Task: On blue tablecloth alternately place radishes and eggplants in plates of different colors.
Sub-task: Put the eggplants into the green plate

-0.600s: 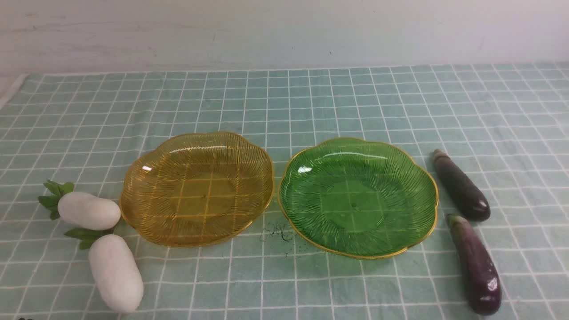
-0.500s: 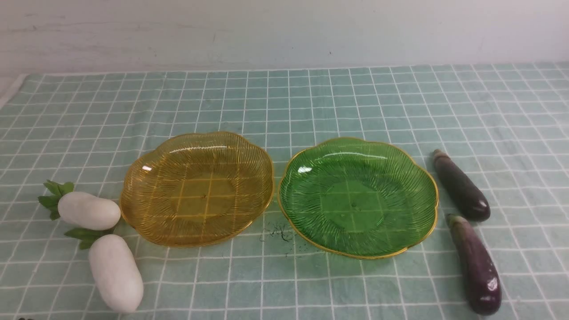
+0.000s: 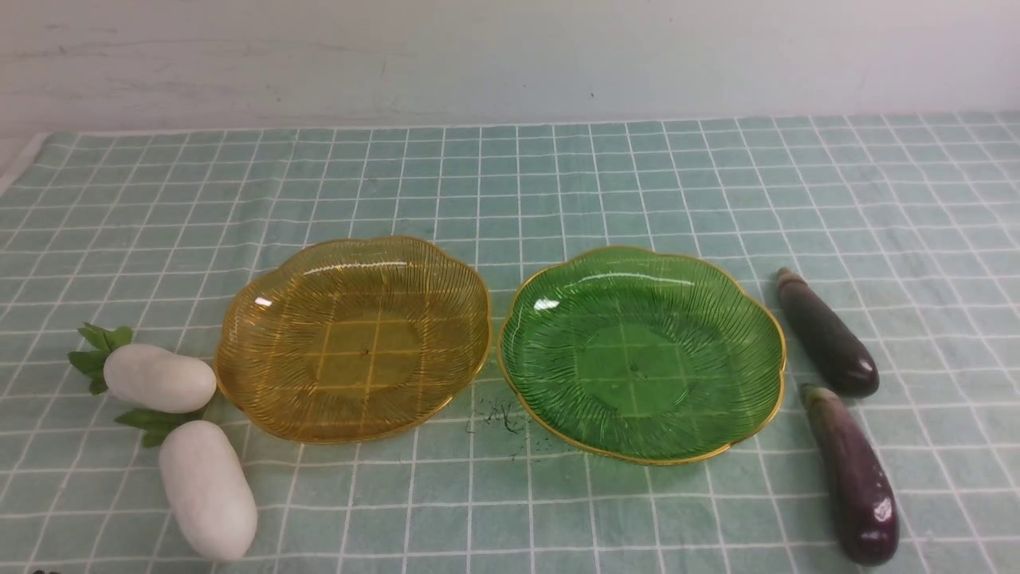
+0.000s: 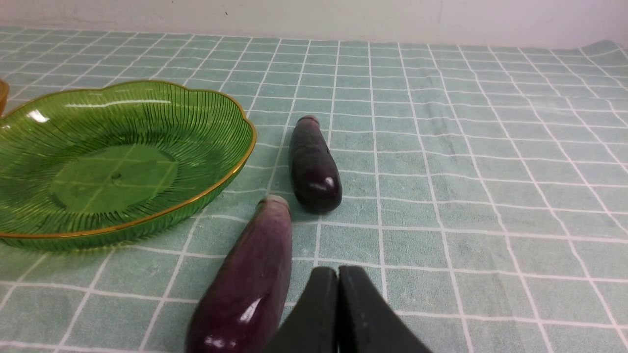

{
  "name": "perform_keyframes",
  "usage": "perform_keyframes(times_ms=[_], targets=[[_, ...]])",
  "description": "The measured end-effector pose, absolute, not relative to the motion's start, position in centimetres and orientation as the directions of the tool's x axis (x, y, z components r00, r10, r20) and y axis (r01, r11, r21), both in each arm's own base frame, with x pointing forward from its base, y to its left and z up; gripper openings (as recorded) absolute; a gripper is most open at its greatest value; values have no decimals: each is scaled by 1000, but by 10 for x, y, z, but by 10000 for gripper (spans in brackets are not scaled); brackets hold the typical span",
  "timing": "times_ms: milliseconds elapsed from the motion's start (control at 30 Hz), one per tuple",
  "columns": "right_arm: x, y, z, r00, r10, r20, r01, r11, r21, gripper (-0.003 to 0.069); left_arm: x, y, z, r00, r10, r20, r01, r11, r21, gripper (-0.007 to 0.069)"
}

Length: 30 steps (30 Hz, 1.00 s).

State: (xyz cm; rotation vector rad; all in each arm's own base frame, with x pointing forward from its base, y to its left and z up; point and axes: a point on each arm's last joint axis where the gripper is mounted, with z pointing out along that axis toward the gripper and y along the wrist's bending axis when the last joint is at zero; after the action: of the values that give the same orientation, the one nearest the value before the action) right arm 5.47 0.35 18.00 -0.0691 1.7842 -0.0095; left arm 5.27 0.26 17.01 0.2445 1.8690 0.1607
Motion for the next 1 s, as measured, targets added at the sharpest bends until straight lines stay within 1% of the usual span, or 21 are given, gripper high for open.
perform_keyframes(times_ms=[533, 567, 600, 633, 667, 700, 733, 767, 800, 833, 867, 933, 1000], targets=[[55, 3, 180, -211, -52, -976, -42, 998, -44, -15, 53, 2, 170, -293, 243, -925, 87, 970, 227, -8], [55, 3, 180, -211, -52, -976, -42, 998, -44, -15, 53, 2, 170, -291, 225, -930, 87, 974, 208, -8], [55, 4, 180, -211, -49, -976, -41, 998, -41, -15, 53, 1, 171, -291, 177, -940, 86, 984, 159, -8], [55, 4, 180, -211, -36, -977, -41, 999, -28, -15, 53, -1, 171, -293, 104, -951, 82, 993, 83, -8], [55, 4, 180, -210, -28, -977, -40, 999, -20, -15, 53, -2, 171, -292, 77, -953, 79, 995, 56, -8], [55, 4, 181, -206, 20, -978, -37, 999, 28, -15, 53, -4, 172, -292, -20, -956, 73, 996, -43, -8], [55, 7, 182, -199, 205, -958, -27, 976, 215, -15, 53, -11, 174, -309, -372, -875, 41, 914, -403, -8], [55, 9, 182, -191, 341, -920, -23, 936, 351, -15, 52, -15, 175, -323, -557, -765, 16, 805, -593, -8], [55, 10, 183, -188, 456, -870, -20, 884, 468, -15, 52, -18, 177, -336, -693, -638, -6, 679, -734, -8], [55, 11, 185, -186, 533, -826, -20, 838, 545, -15, 51, -21, 178, -346, -782, -518, -31, 561, -827, -8], [56, 12, 186, -180, 599, -780, -20, 791, 611, -15, 51, -23, 180, -354, -845, -402, -50, 446, -894, -8], [56, 13, 188, -173, 678, -715, -22, 723, 691, -15, 51, -26, 182, -361, -888, -286, -64, 330, -942, -8], [56, 14, 189, -171, 710, -683, -24, 690, 723, -15, 51, -27, 183, -363, -902, -234, -68, 276, -959, -8]])
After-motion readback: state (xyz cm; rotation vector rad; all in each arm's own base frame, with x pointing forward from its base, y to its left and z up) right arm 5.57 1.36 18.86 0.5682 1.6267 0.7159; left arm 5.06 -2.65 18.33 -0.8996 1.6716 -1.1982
